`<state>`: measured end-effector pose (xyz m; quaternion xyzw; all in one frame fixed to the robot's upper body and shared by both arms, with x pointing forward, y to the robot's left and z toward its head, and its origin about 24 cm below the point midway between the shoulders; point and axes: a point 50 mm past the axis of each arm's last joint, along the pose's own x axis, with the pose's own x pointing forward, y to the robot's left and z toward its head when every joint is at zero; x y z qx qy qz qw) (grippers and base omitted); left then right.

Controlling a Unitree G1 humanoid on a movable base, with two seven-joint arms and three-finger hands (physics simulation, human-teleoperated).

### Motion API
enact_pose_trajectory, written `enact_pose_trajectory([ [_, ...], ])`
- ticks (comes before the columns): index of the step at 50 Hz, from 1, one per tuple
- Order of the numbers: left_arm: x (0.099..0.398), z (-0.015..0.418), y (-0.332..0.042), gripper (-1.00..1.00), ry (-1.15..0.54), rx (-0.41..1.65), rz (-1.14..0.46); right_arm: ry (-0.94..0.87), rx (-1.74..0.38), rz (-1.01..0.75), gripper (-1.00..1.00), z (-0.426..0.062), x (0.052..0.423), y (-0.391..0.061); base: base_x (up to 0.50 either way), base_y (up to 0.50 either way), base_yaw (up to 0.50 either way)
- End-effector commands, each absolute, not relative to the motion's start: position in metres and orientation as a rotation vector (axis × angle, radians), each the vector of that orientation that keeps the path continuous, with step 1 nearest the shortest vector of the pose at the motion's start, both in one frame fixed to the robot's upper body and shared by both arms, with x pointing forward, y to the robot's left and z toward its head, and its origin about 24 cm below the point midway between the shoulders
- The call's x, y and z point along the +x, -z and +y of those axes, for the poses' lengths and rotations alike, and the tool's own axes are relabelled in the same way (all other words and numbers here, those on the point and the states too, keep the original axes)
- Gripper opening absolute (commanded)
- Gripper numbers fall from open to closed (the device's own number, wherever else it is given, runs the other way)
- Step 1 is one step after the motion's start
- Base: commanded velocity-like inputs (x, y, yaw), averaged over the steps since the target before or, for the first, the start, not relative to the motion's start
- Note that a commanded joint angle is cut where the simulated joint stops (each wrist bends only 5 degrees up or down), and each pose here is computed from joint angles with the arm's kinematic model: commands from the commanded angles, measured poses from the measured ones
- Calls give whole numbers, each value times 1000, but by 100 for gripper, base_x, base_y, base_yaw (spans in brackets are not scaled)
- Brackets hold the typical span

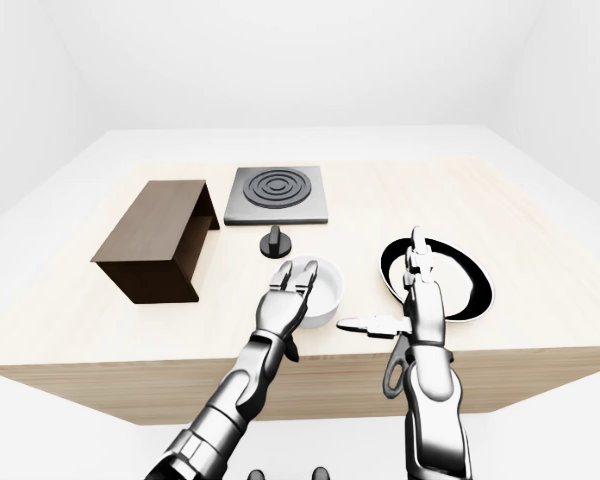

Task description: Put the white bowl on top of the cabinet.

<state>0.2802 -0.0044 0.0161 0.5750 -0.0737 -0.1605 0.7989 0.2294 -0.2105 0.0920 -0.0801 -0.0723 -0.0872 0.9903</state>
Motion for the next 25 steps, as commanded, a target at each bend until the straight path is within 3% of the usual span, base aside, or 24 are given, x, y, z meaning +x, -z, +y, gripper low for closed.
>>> enact_pose_trajectory([
  [1,283,-4,-9,100,347,1235,-135,175,-160,-145,100,-211,229,-92,0,0,0],
  [11,284,-4,-7,100,350,1234,-126,174,-161,-144,100,-210,229,-92,0,0,0],
  [12,283,-3,-4,-77,349,1241,-125,173,-161,-144,100,-210,229,-92,0,0,0],
  [13,284,-3,-5,-100,343,1238,-128,173,-161,-144,100,-210,229,-92,0,0,0],
  [25,281,-5,-2,-100,359,1258,-130,172,-158,-145,100,-210,230,-92,0,0,0],
])
